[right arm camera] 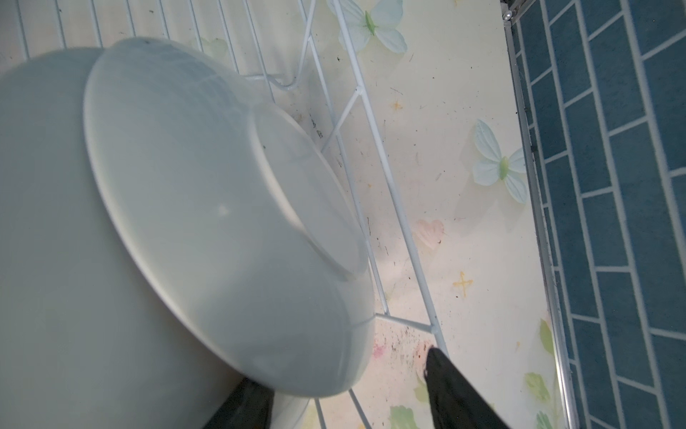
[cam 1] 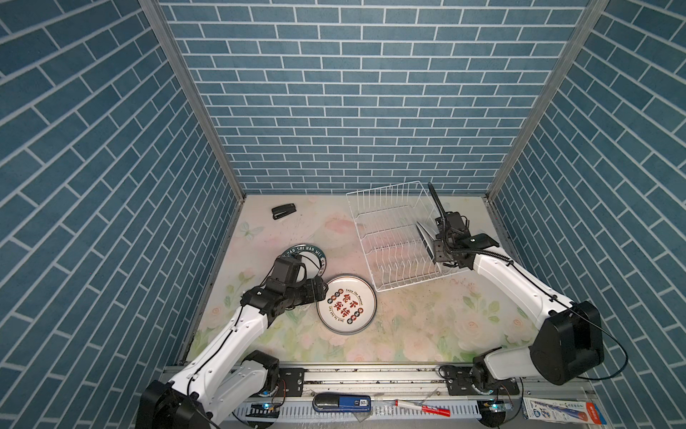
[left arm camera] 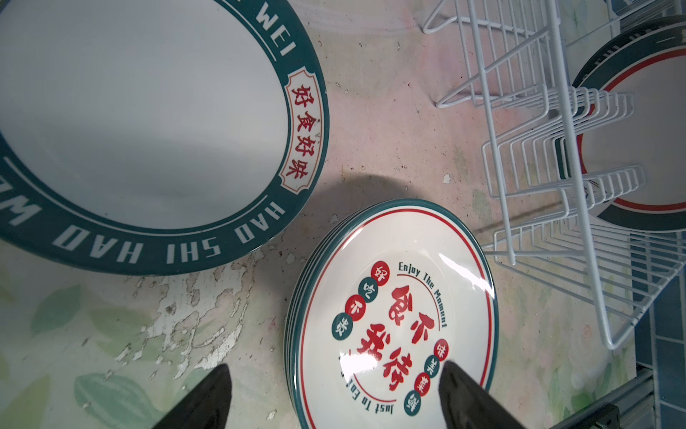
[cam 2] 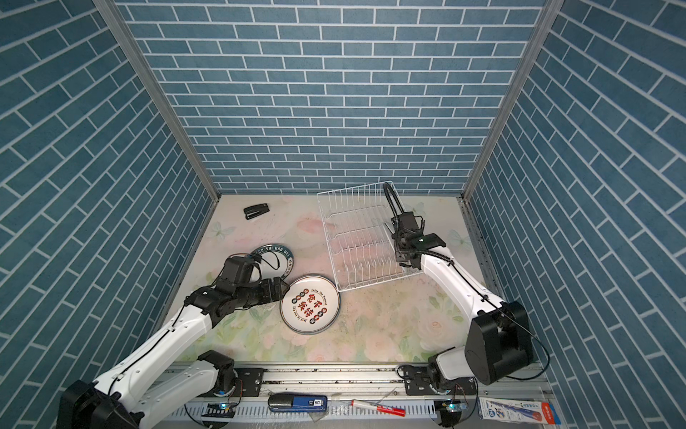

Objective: Unload the plates from the dish rack
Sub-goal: 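Lower the right gripper into the rack and close on the next plate rim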

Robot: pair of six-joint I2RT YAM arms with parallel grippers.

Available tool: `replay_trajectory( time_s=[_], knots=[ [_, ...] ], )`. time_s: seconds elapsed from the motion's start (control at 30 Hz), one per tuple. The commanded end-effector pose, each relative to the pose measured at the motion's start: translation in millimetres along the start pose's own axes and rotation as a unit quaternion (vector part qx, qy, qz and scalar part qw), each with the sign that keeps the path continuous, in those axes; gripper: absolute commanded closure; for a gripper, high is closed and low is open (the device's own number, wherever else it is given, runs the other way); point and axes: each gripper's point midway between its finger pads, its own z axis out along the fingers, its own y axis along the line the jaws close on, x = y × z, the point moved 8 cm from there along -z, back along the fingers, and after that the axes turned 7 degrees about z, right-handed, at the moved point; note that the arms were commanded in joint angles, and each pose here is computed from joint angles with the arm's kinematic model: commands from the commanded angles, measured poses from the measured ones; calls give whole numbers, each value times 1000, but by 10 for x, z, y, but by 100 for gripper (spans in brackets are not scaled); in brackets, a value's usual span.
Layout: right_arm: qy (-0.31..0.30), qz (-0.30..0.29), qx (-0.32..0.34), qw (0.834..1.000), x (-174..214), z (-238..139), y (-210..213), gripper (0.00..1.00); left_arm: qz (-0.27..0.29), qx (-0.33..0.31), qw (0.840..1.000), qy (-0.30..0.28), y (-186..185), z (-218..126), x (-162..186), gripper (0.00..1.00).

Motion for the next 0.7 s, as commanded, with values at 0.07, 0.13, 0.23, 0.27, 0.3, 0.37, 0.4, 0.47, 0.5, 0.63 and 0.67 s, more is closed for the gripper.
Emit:
replay_trajectory(
  time_s=[0.07, 0.13, 0.23, 0.27, 0.3, 0.37, 0.4, 0.47, 0.5, 0.63, 0.67],
  knots=[
    [-8, 11, 3, 1000, -79, 145, 51, 39, 7, 5, 1000, 1, -2, 7, 31, 11],
    [-9, 9, 1, 1000, -110, 183, 82, 41, 7, 5, 1000, 0, 1, 2, 41, 11],
    [-12, 4, -11, 1000, -143, 241, 134, 44, 7, 5, 1000, -2, 1, -8, 42, 11],
    [-12, 1, -17, 1000, -153, 256, 155, 45, 7, 5, 1000, -2, 6, -7, 46, 11],
    [-13, -1, -21, 1000, -163, 267, 171, 46, 8, 6, 1000, -3, 1, -8, 44, 11],
    [-17, -2, -28, 999, -176, 286, 194, 49, 7, 5, 1000, -2, 4, -5, 46, 11],
    [-18, -4, -32, 999, -174, 300, 206, 52, 7, 5, 1000, -2, 5, -5, 49, 11],
    [-23, -5, -34, 999, -177, 308, 213, 57, 6, 5, 1000, 0, 8, 0, 53, 11],
    [-25, -5, -35, 999, -177, 312, 215, 58, 6, 5, 1000, 1, 8, 3, 56, 11],
    [-34, -6, -33, 999, -173, 320, 205, 67, 6, 5, 1000, 0, 8, 4, 51, 11],
    [-36, -8, -34, 999, -164, 327, 207, 70, 6, 4, 1000, 1, 10, 8, 55, 11]
  ],
)
